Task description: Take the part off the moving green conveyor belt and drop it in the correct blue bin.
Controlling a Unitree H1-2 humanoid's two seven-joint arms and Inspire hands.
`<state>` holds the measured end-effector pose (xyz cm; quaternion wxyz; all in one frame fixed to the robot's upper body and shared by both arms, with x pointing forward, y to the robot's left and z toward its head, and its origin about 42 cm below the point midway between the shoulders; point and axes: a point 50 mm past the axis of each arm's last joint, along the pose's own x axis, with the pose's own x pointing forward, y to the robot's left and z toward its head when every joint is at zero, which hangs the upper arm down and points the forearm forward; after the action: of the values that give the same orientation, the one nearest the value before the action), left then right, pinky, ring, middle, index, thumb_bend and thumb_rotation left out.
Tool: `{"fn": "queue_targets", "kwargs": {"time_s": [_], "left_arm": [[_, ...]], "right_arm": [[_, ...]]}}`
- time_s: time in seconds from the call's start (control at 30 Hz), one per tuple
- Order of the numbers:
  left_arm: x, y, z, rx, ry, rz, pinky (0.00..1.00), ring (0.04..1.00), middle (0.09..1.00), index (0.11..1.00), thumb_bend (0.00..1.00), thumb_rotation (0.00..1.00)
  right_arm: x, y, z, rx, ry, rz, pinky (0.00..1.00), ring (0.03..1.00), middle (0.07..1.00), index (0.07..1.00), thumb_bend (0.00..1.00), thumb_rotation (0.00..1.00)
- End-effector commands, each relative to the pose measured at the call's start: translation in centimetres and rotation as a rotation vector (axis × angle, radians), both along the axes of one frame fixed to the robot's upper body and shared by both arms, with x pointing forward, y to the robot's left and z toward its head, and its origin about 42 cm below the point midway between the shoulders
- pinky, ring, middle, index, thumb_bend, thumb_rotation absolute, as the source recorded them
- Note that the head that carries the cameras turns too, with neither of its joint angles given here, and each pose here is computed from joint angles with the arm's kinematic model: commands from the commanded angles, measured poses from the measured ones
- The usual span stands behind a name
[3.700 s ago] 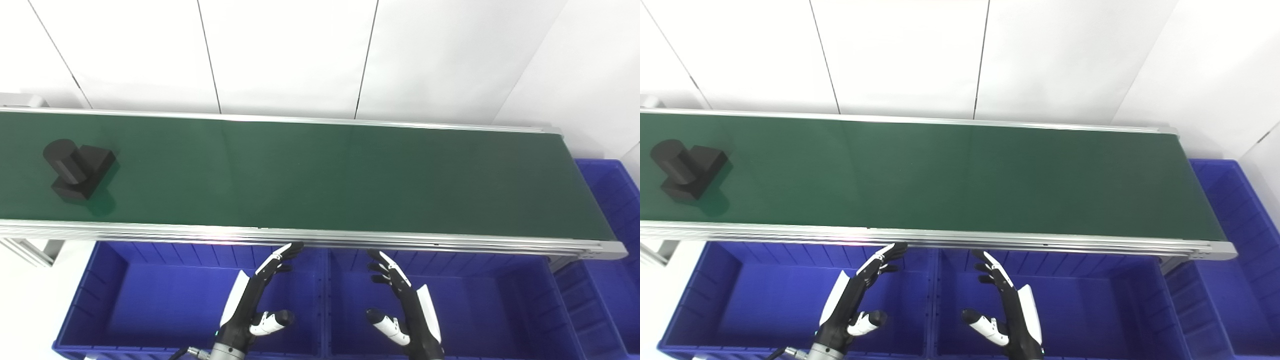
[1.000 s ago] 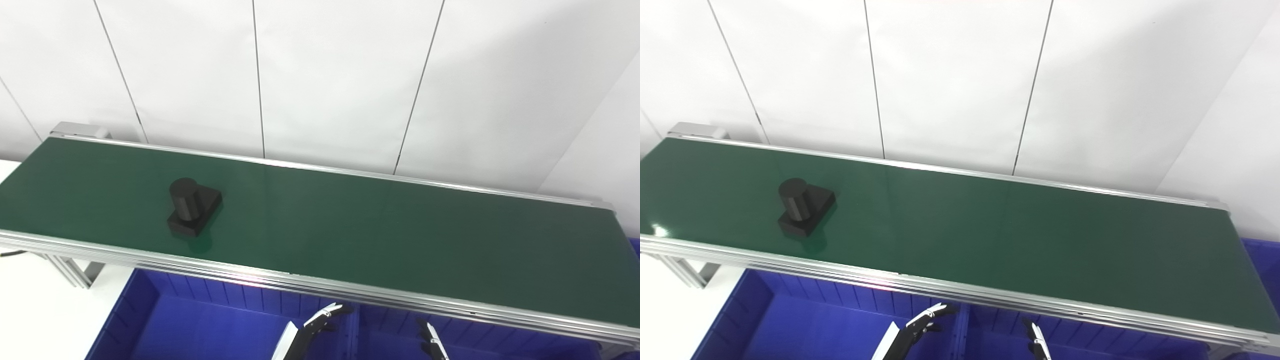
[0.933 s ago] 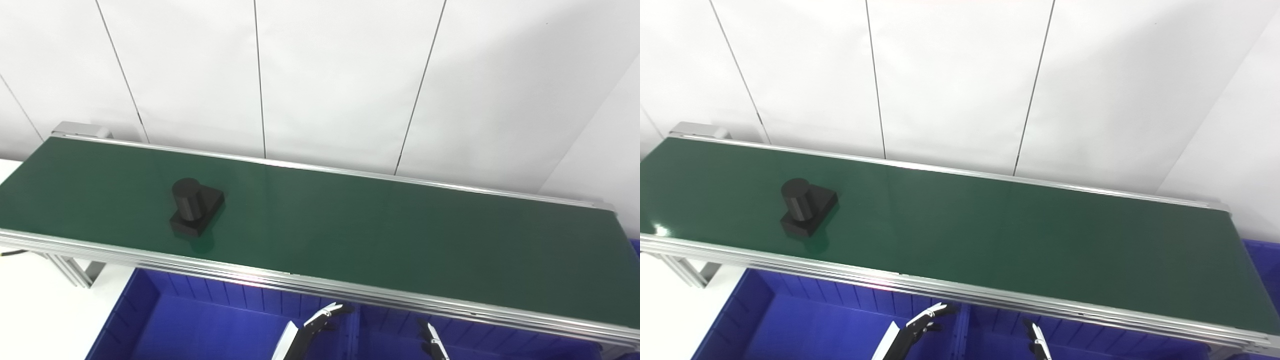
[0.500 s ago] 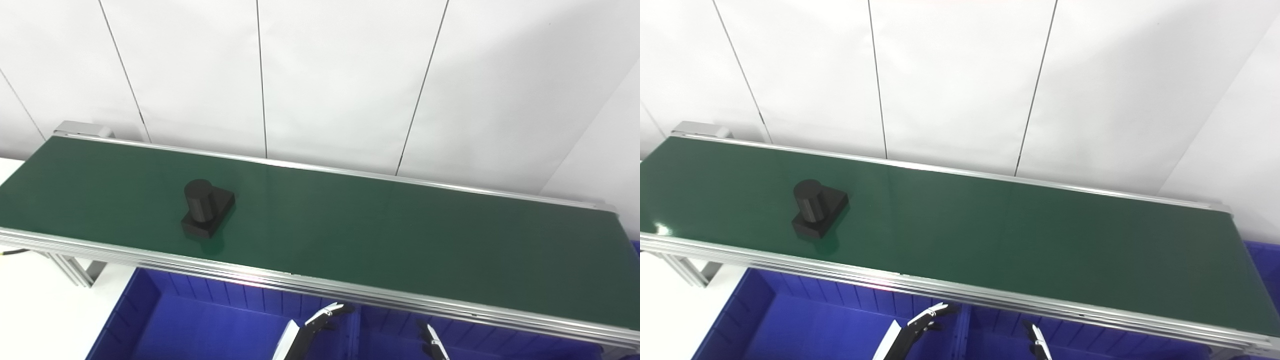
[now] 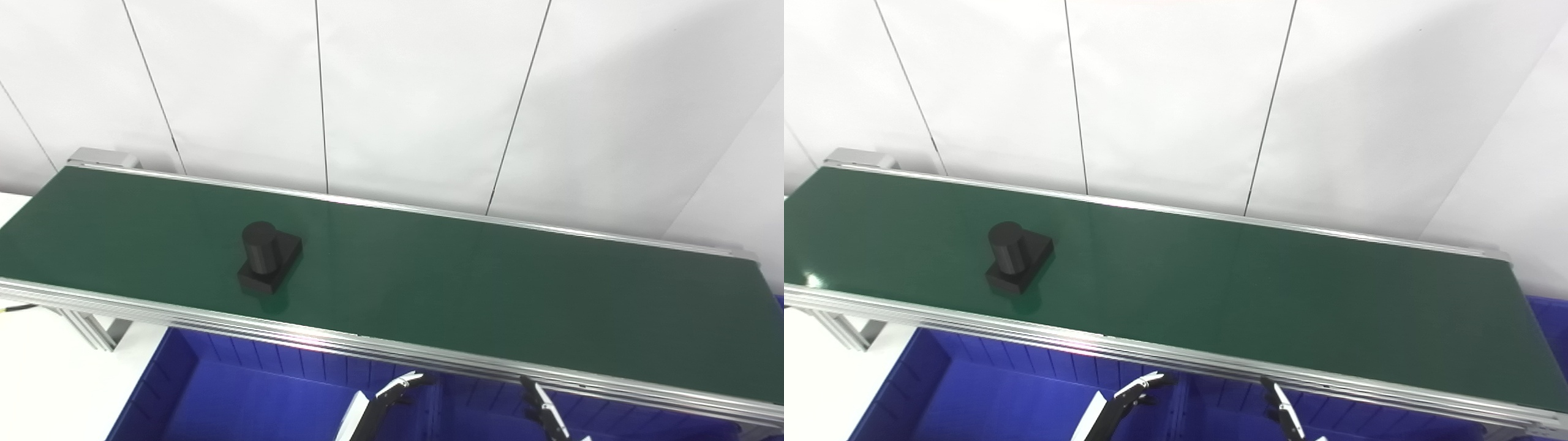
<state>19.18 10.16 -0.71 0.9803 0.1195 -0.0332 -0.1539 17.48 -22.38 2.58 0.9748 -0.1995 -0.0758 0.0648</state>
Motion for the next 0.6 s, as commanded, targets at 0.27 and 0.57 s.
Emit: {"fn": "queue_targets", "kwargs": {"time_s": [0.27, 0.57], "left_arm": [[0.8, -0.3, 1.0, -0.031, -0.058, -0.001, 0.74, 0.856, 0.869, 0.783, 1.00, 0.96], [0.9, -0.3, 0.8, -0.028, -0.053, -0.002, 0.75, 0.858, 0.868, 0.785, 1.00, 0.95]], "right_arm": [[0.8, -0.6, 6.6, 0.048, -0.288, 0.005, 0.70, 0.823, 0.873, 0.860, 0.99, 1.00], [2.8, -1.8, 10.7, 0.089, -0.426, -0.012, 0.73, 0.840, 0.898, 0.892, 0.98, 0.98]]}}
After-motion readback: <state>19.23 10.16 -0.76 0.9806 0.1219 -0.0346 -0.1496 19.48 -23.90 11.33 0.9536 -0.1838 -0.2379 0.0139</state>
